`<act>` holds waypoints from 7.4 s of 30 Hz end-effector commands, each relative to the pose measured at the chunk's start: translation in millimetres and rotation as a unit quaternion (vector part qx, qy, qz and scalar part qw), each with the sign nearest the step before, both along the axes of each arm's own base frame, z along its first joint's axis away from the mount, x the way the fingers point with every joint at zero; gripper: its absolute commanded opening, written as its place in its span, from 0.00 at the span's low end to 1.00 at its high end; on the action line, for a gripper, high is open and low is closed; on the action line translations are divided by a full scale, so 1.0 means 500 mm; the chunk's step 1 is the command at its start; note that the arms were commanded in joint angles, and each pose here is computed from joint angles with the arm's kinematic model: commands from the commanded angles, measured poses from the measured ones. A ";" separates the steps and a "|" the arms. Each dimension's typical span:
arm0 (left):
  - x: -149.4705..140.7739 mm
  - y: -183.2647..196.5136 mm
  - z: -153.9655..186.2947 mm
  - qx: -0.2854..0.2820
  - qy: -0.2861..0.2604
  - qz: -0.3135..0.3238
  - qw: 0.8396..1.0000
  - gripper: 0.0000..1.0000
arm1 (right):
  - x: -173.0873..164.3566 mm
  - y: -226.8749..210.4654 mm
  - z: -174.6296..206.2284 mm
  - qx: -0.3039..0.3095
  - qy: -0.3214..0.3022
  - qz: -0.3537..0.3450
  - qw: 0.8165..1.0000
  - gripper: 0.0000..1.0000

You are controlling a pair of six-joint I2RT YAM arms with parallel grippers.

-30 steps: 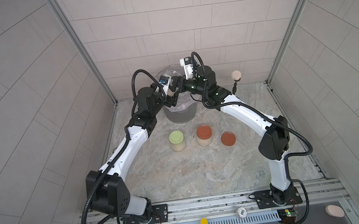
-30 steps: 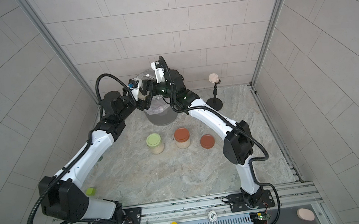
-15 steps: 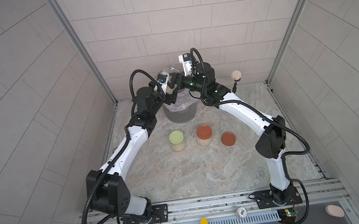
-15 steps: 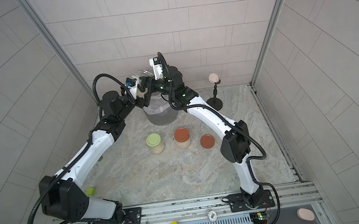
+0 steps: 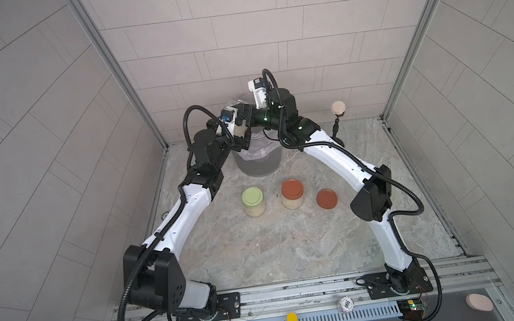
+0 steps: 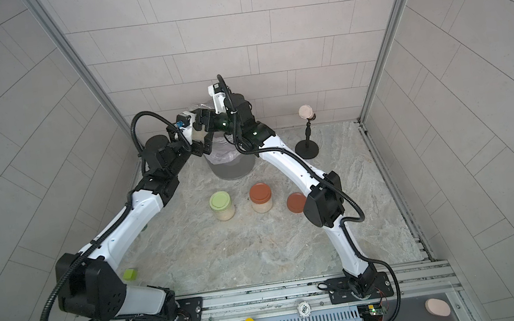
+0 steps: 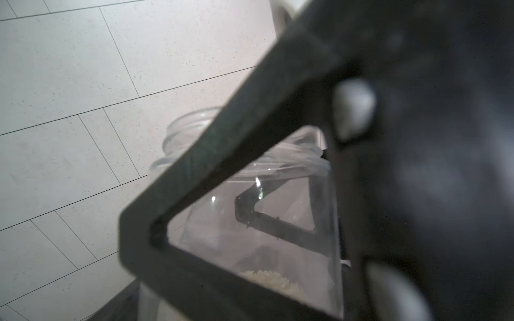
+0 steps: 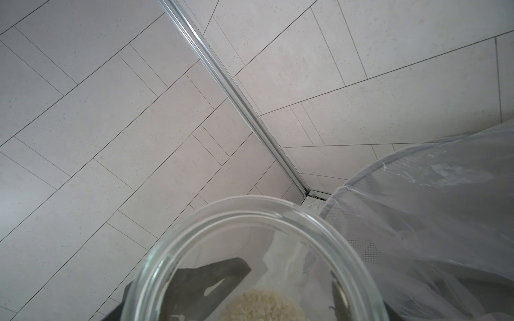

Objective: Empty moldy rice from jars
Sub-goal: Pour the moldy rice from the jar into the trash bin.

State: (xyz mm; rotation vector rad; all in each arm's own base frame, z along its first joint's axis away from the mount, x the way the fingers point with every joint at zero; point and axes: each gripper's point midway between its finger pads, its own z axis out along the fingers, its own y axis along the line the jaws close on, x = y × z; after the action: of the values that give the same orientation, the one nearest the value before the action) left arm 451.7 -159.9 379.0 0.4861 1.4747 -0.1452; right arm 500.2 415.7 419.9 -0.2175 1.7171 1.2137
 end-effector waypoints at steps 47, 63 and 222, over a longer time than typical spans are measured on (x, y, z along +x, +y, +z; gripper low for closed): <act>-0.001 0.047 0.171 -0.458 0.020 -0.171 0.872 1.00 | 0.081 -0.062 0.126 0.318 0.131 0.003 0.939 0.22; 0.035 0.069 0.098 -0.433 0.052 -0.178 0.882 1.00 | 0.065 -0.057 0.146 0.332 0.134 0.023 0.933 0.22; 0.123 -0.014 0.109 -0.342 0.085 -0.158 0.923 0.00 | -0.041 -0.277 0.062 0.117 0.157 -0.132 0.972 0.99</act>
State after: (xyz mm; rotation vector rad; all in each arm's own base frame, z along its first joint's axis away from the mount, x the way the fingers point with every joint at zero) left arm 523.7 -163.5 390.4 0.0644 1.4919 -0.9698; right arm 488.3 293.2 437.9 0.3750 1.8050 1.3640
